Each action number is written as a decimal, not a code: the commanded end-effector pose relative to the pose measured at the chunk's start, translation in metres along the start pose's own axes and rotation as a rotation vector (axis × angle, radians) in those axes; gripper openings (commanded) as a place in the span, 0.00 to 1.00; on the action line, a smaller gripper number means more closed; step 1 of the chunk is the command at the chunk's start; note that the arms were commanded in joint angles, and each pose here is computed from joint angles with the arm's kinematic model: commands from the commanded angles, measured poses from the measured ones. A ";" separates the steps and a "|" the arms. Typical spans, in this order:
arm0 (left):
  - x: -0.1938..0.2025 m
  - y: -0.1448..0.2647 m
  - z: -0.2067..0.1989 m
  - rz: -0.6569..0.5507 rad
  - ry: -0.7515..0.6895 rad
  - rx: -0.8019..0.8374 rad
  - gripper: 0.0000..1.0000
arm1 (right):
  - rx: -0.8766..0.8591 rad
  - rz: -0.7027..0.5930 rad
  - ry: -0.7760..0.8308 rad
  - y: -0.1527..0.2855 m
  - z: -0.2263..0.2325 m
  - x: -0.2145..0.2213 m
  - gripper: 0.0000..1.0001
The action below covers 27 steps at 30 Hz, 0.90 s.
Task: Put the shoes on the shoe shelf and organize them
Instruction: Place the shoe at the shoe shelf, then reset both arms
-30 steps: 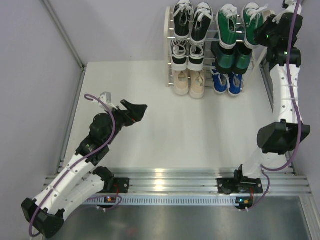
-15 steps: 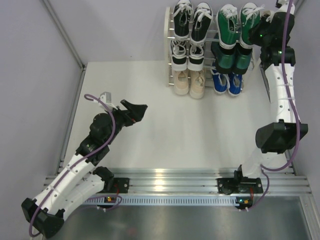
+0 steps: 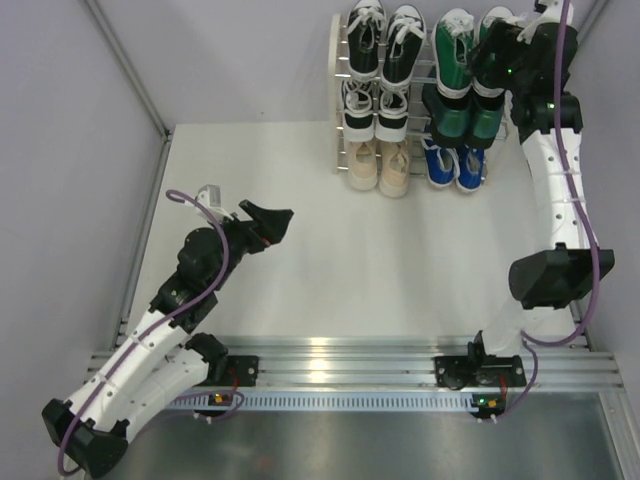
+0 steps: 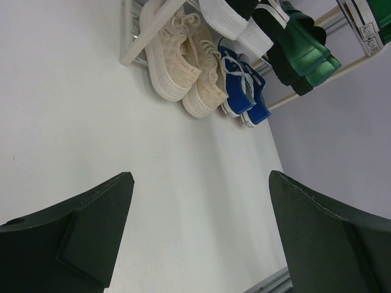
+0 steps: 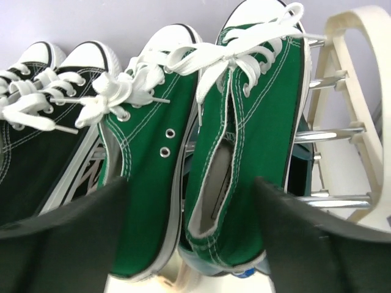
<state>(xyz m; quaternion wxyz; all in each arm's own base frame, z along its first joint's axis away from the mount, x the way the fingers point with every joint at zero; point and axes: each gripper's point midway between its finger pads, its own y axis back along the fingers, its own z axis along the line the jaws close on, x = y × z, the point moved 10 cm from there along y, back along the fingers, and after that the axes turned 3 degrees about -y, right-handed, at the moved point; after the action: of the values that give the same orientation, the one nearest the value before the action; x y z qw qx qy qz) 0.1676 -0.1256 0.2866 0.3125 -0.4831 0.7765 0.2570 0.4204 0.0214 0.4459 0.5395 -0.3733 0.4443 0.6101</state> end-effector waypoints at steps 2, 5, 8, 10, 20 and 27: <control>-0.017 0.004 -0.008 -0.059 -0.040 -0.002 0.98 | -0.050 -0.134 0.112 0.050 0.007 -0.045 0.99; -0.022 0.005 -0.008 -0.060 -0.091 -0.035 0.98 | -0.112 -0.154 0.151 0.091 -0.005 -0.058 0.99; -0.028 0.005 -0.007 -0.050 -0.166 -0.082 0.98 | -0.230 -0.070 0.149 0.117 -0.025 -0.042 0.99; -0.030 0.005 -0.003 -0.029 -0.231 -0.133 0.98 | -0.223 0.026 0.142 0.126 -0.048 -0.023 0.99; -0.055 0.013 0.006 -0.042 -0.403 -0.402 0.98 | 0.234 0.070 0.432 0.216 -0.115 0.075 0.99; -0.053 0.020 0.007 -0.032 -0.382 -0.401 0.98 | 0.618 0.201 0.270 0.219 -0.145 0.109 1.00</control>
<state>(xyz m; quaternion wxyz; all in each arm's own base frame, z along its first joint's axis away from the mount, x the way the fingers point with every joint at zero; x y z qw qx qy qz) 0.1745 -0.0886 0.3124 0.3539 -0.4771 0.6409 0.4862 0.1871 -0.0718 0.3422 0.4795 -0.2975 0.6669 0.4866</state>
